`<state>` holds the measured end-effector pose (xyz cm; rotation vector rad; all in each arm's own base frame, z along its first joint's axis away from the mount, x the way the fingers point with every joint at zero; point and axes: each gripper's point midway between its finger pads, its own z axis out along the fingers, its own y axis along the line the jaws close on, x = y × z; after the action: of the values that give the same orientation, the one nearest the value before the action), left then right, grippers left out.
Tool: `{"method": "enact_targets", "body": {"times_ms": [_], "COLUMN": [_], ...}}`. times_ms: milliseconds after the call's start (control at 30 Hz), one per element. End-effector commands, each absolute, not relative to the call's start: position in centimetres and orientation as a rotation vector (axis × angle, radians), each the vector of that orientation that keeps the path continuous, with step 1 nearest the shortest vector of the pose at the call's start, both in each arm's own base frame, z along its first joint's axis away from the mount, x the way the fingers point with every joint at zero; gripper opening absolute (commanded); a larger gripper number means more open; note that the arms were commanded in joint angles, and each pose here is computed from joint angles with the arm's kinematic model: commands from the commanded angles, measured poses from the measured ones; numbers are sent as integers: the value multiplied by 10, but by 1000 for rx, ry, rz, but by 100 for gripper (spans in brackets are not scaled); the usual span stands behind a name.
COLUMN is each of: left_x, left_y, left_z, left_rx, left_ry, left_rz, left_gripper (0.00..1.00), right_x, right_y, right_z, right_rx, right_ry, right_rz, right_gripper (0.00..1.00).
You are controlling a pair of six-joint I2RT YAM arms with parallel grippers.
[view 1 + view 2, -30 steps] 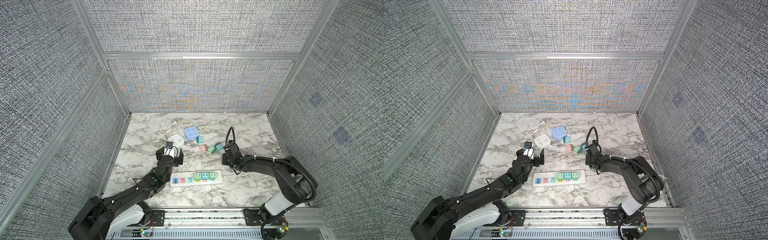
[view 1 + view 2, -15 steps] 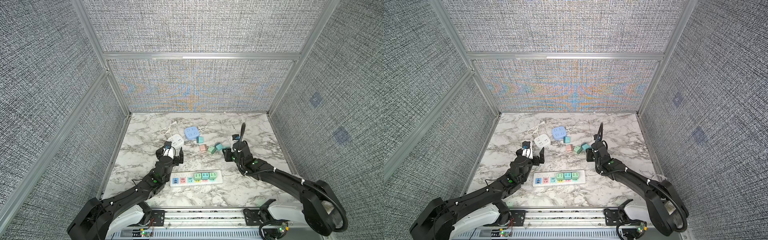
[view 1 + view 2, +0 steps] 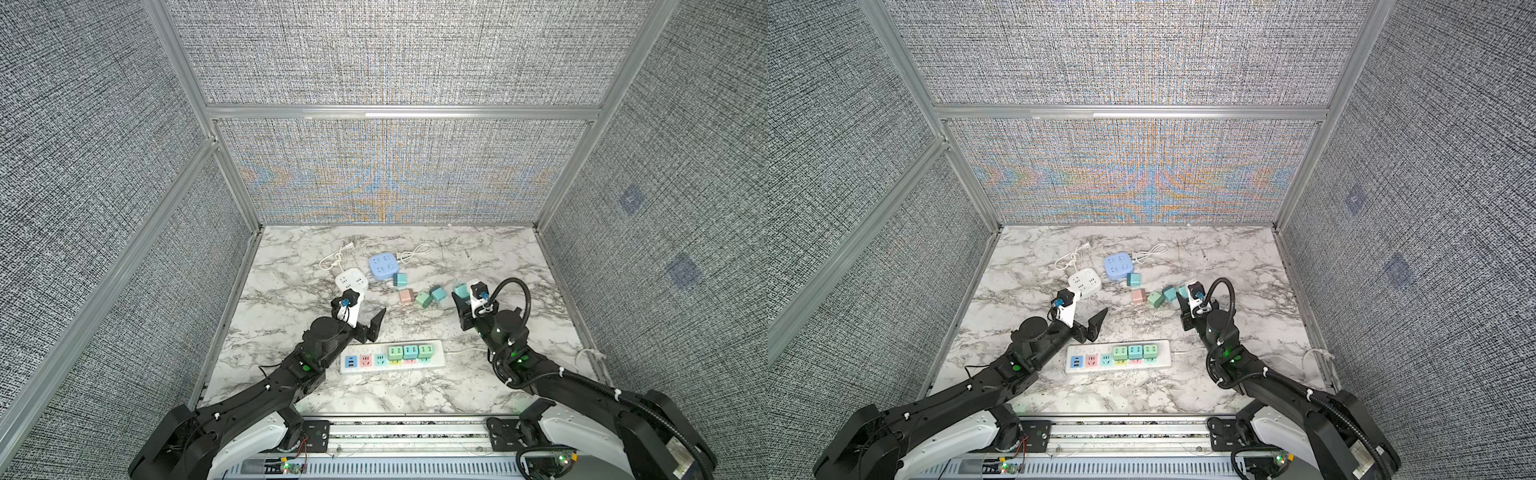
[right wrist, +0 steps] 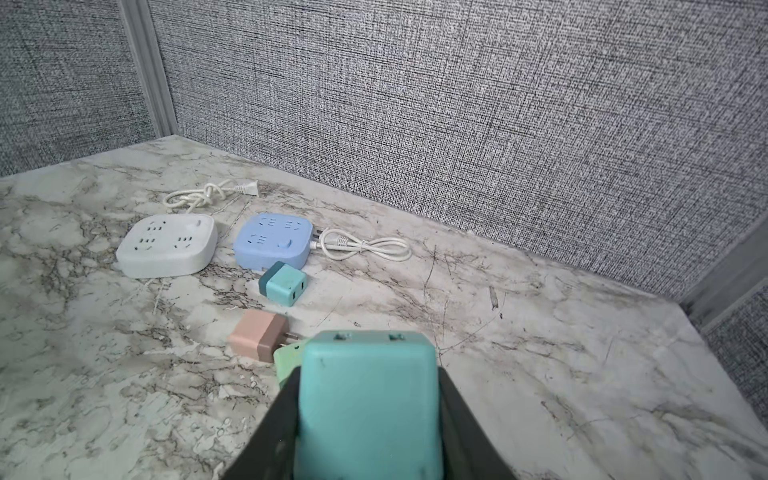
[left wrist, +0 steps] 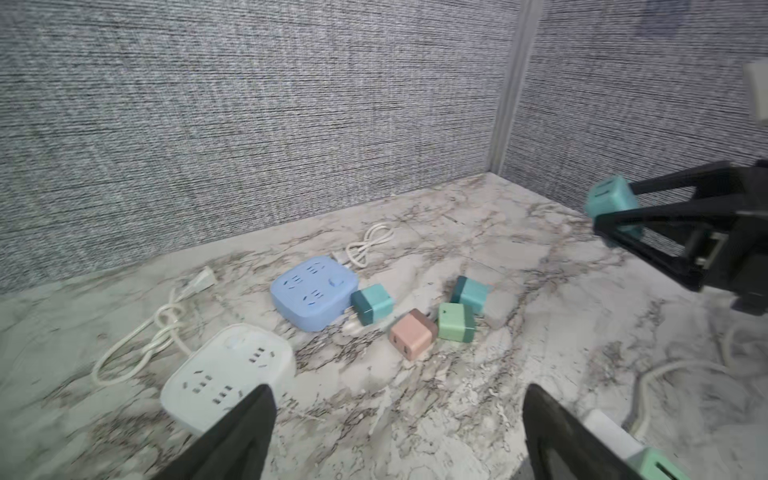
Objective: Insert the plug
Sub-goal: 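Lift the teal charger and carry it toward the left gripper, then close the left gripper on the teal charger held by the right gripper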
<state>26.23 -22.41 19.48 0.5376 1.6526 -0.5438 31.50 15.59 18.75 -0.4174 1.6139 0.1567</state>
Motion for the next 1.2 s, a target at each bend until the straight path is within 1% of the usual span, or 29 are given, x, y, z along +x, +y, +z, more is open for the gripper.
{"method": "enact_targets", "body": {"times_ms": [0,67,200,300,367,533,667,900,1167], "left_x": [249,246,231,226,224,218,208,199,205], "left_y": [-240,-244,-258,-259,-259,-265,-278,-289,-296], "left_z": [209,210,219,224,228,228,230,227,215], "left_rx": [646,674,781,806,809,839,907,981,1002], "left_ry": [1557,1545,1498,1474,1465,1449,1438,1436,1482], "left_rz": [-623,-640,-712,-718,-727,-773,-841,-822,-799], "left_gripper": [94,93,89,88,88,87,83,83,83], "right_x": [307,301,299,300,299,277,271,268,264], "right_y": [167,178,185,193,196,213,235,258,276], "right_z": [221,205,200,195,196,208,208,205,210], "right_rx": [-487,-586,-601,-666,-683,-766,-846,-910,-956], "right_ry": [1390,1379,1344,1323,1298,1146,1087,1050,989], "right_rz": [162,176,201,189,183,231,191,182,154], "right_gripper": [0,0,0,0,0,0,0,0,0]}}
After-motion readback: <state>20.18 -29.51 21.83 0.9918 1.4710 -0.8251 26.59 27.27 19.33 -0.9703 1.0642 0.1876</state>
